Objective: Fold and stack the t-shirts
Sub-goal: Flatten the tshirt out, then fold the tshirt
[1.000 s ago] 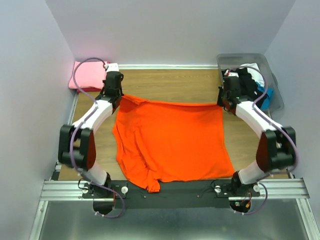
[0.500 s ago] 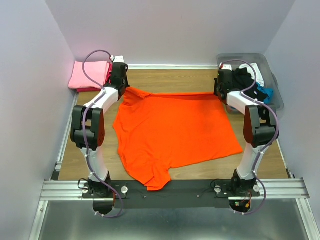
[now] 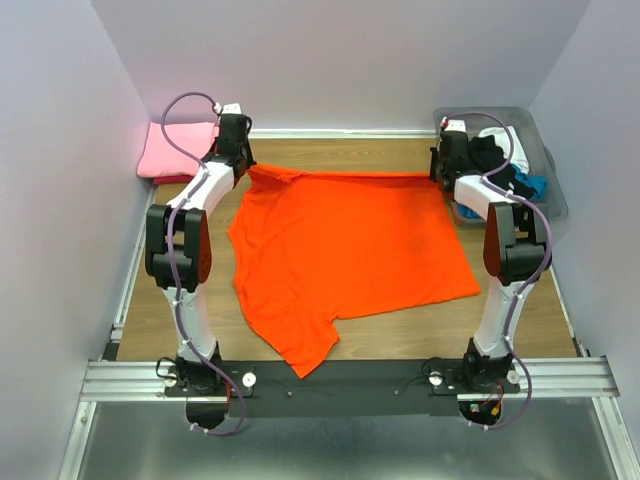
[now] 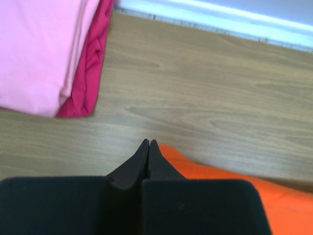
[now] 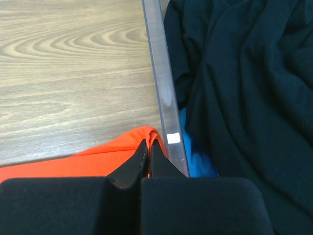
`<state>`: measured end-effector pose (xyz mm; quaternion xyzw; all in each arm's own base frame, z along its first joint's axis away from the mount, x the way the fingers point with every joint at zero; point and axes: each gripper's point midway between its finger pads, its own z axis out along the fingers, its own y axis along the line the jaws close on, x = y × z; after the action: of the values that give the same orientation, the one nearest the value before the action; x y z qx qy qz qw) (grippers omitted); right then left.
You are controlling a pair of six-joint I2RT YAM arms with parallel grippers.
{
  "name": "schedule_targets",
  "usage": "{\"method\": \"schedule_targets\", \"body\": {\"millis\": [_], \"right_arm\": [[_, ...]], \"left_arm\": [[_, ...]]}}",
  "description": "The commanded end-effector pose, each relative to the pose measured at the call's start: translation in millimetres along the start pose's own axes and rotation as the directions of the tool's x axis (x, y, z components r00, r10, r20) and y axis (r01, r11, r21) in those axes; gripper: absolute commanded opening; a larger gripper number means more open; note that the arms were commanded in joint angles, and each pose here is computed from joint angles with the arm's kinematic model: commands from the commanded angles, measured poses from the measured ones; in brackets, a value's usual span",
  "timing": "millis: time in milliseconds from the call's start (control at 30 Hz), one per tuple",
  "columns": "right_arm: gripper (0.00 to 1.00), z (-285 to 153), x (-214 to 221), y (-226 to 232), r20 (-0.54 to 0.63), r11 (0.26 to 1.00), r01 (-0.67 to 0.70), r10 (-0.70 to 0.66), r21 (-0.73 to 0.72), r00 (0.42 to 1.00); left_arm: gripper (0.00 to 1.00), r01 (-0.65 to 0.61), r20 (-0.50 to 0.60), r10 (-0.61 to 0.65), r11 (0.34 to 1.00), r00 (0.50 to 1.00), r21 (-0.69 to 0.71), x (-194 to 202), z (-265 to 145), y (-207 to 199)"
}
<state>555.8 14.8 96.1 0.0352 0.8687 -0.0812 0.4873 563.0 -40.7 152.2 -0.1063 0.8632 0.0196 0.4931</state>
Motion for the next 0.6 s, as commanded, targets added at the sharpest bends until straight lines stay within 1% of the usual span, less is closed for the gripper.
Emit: {"method": "schedule_targets", "body": {"millis": [0, 167, 300, 367, 400, 433, 500, 533, 567], "right_arm": [[0.0, 10.9, -2.7, 1.1, 0.011, 1.0, -0.002, 0.003, -0.029, 1.0], [0.01, 5.9, -12.1, 0.6, 0.03, 0.999, -0.011, 0.012, -0.032, 0.999], [0.01, -0.1, -20.7, -2.2, 0.048, 1.0, -0.013, 0.015, -0.028, 0.999], [0.01, -2.7, -21.5, -1.8, 0.05, 0.999, -0.011, 0.013, -0.031, 0.999], [0.01, -5.5, -23.5, -3.7, 0.055, 1.0, -0.01, 0.011, -0.025, 0.998], [0.01, -6.3, -23.8, -4.4, 0.056, 1.0, -0.01, 0.011, -0.022, 0.998], [0.01, -8.8, -22.3, -7.3, 0.053, 1.0, -0.011, 0.011, -0.013, 0.999], [0.0, -10.5, -25.0, -8.0, 0.059, 1.0, -0.012, 0.013, -0.011, 0.998], [0.0, -11.6, -20.8, -8.3, 0.051, 1.0, -0.011, 0.011, -0.008, 0.999]], "left_arm": [[0.0, 0.039, -0.121, -0.042, 0.999, 0.992, -0.027, 29.8, -5.2, 7.3], [0.0, 0.105, -0.149, -0.111, 0.993, 0.983, -0.049, 25.8, -32.6, 10.6], [0.0, 0.179, -0.155, -0.18, 0.984, 0.971, -0.017, 19.0, -55.8, 2.3], [0.0, 0.223, -0.162, -0.223, 0.975, 0.961, -0.015, 20.0, -70.9, 0.8], [0.0, 0.248, -0.149, -0.245, 0.969, 0.958, 0.001, 13.9, -83.3, -2.5], [0.0, 0.271, -0.169, -0.268, 0.963, 0.949, -0.003, 24.9, -88.0, -2.6], [0.0, 0.293, -0.168, -0.29, 0.956, 0.942, -0.003, 30.0, -103.1, -0.9], [0.0, 0.309, -0.151, -0.305, 0.951, 0.94, 0.007, 22.7, -109.5, -2.2], [0.0, 0.319, -0.167, -0.315, 0.948, 0.934, 0.0, 34.3, -112.1, -0.4]]}}
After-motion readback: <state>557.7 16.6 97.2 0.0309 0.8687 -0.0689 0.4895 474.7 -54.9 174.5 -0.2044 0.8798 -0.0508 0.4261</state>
